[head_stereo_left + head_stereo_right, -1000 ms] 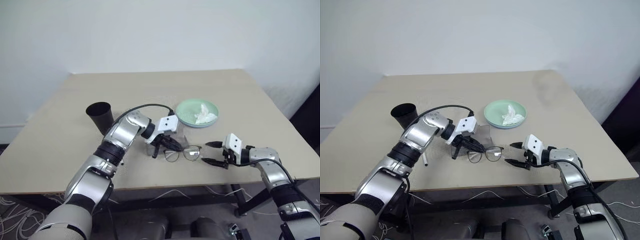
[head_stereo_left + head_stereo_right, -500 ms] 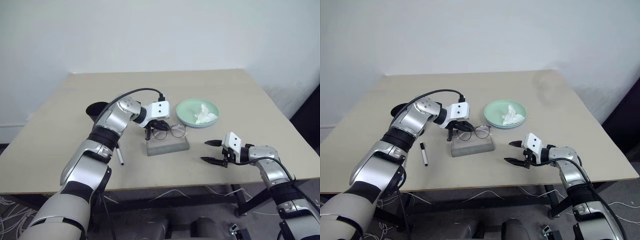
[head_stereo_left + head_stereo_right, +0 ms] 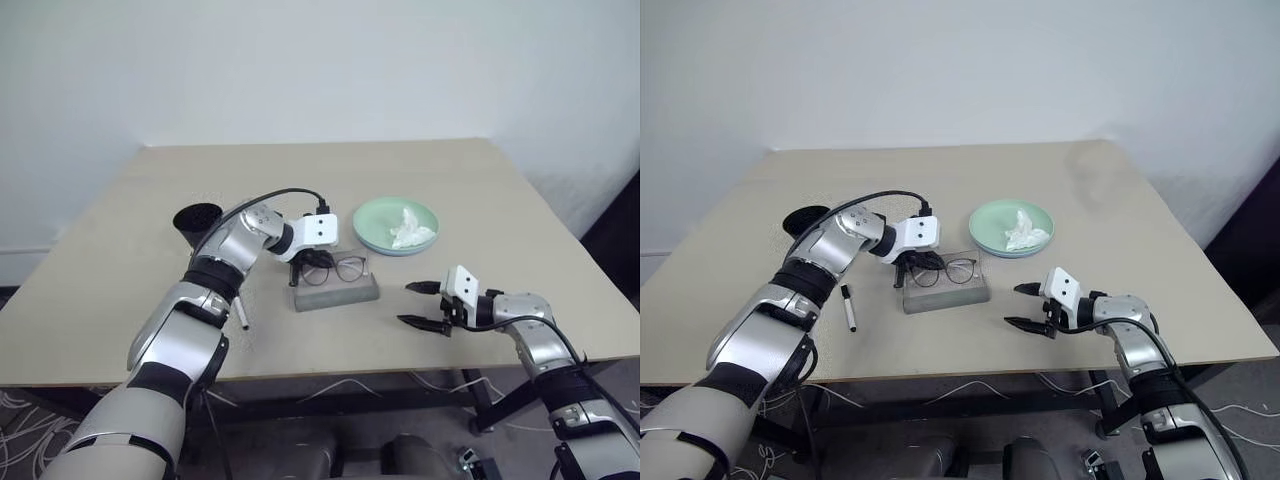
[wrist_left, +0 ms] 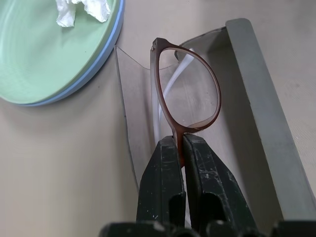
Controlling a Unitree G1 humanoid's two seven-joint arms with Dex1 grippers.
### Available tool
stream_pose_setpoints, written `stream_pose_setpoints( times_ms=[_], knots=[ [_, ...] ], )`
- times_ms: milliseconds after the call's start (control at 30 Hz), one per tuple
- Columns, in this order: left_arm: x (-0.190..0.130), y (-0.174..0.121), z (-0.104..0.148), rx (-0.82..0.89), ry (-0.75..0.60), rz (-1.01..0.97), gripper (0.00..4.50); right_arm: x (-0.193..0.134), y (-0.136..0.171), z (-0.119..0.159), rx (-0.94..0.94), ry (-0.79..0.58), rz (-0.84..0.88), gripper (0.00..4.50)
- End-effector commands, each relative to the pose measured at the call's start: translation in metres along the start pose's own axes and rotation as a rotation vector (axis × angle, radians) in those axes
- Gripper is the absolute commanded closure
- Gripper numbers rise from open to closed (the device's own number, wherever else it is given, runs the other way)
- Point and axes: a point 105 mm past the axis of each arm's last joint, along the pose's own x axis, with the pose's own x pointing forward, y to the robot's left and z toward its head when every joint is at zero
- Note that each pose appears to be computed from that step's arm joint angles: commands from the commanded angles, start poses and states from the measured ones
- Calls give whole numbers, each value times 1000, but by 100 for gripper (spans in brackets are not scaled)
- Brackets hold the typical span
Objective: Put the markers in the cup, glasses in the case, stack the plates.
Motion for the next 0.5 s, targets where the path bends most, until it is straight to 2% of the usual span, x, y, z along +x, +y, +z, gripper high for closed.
stream_pose_setpoints(
  times_ms=[33, 433, 500],
  knots=[
    [3, 2, 1, -3, -7, 20, 446, -1, -5, 13, -37, -41, -23, 94],
    [14, -8, 0, -28, -9, -31, 446, -3, -3, 12, -32, -38, -32, 94],
    [14, -9, 0, -33, -10, -36, 402, -3, -3, 12, -31, -36, -33, 94]
  ],
)
